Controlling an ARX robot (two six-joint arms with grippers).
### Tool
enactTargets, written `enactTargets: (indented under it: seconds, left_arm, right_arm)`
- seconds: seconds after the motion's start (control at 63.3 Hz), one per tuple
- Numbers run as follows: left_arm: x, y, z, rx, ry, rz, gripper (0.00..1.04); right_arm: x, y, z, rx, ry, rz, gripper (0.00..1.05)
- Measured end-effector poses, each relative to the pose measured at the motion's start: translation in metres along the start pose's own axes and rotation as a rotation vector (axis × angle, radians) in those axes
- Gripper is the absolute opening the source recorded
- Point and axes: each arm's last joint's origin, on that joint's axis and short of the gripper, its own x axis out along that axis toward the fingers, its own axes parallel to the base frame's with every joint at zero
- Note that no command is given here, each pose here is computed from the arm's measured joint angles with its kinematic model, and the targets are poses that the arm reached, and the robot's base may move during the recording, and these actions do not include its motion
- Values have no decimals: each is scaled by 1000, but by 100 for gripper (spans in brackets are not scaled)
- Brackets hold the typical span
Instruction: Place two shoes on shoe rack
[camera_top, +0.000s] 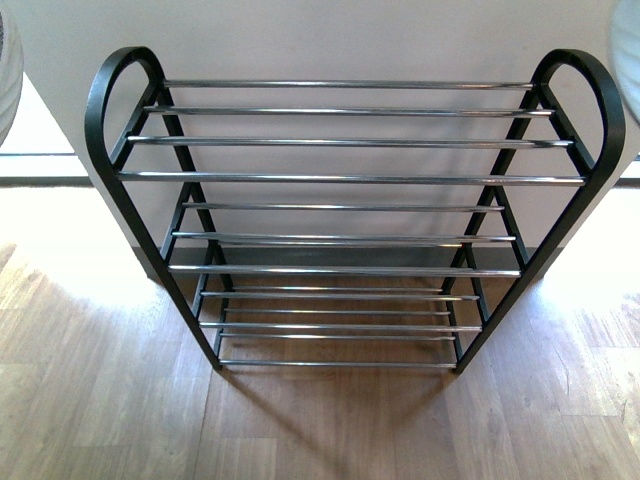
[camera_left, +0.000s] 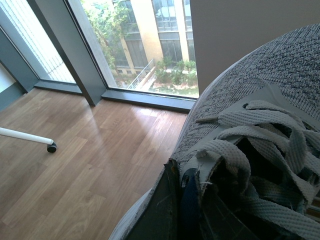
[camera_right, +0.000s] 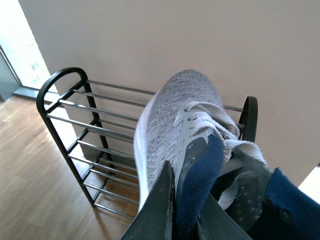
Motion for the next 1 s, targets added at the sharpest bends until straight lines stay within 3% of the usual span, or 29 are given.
enactTargets:
  seconds: [0.174,0.379,0.743,0.996]
  left_arm:
    - [0,0,0,0,0,-1,2]
    - [0,0,0,0,0,-1,2]
    - [0,0,0,0,0,-1,2]
    - [0,0,0,0,0,0,2]
  right_arm:
    - [71,3,25,103,132,-91,1]
    - [170,-19,5,156,326,-241,1]
    - [249,-32,13,129,236,-263,1]
    - [285,-60,-32,-66,241,-289,1]
